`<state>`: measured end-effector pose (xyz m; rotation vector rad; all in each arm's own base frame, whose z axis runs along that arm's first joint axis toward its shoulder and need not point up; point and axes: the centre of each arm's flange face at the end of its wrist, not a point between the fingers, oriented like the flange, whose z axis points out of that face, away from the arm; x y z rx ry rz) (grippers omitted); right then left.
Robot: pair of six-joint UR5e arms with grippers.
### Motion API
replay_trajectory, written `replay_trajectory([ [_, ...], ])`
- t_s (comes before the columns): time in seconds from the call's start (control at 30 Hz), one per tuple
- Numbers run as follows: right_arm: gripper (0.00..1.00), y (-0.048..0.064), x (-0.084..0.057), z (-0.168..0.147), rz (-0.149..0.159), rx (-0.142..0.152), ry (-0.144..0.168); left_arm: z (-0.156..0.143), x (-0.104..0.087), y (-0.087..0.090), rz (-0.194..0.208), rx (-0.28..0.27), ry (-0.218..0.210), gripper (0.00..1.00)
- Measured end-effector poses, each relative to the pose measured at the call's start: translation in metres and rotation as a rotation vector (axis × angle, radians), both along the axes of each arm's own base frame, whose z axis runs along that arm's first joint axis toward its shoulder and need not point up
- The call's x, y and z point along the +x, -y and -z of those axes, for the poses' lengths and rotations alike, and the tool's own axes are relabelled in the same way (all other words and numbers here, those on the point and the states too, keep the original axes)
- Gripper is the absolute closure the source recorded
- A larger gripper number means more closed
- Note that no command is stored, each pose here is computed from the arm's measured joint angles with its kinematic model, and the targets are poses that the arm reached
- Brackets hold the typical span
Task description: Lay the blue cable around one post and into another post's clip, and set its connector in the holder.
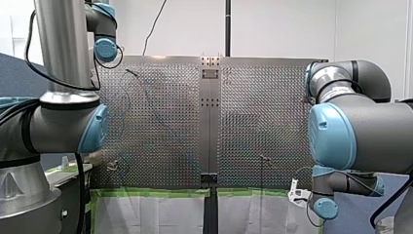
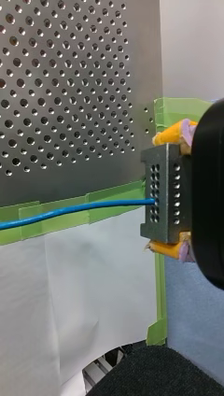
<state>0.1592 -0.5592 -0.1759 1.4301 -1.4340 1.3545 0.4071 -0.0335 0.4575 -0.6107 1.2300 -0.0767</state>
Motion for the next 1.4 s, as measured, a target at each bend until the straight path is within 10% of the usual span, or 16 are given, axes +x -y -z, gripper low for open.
replay_trajectory([
  [0.7, 1.00, 0.000, 0.003, -0.003, -0.013, 0.007, -0.010, -0.037, 0.032, 0.020, 0.159, 0.178, -0.139, 0.00],
  [1.4, 1.00, -0.001, 0.006, -0.003, -0.019, 0.014, -0.014, -0.096, 0.033, 0.032, 0.097, 0.332, -0.230, 0.00],
])
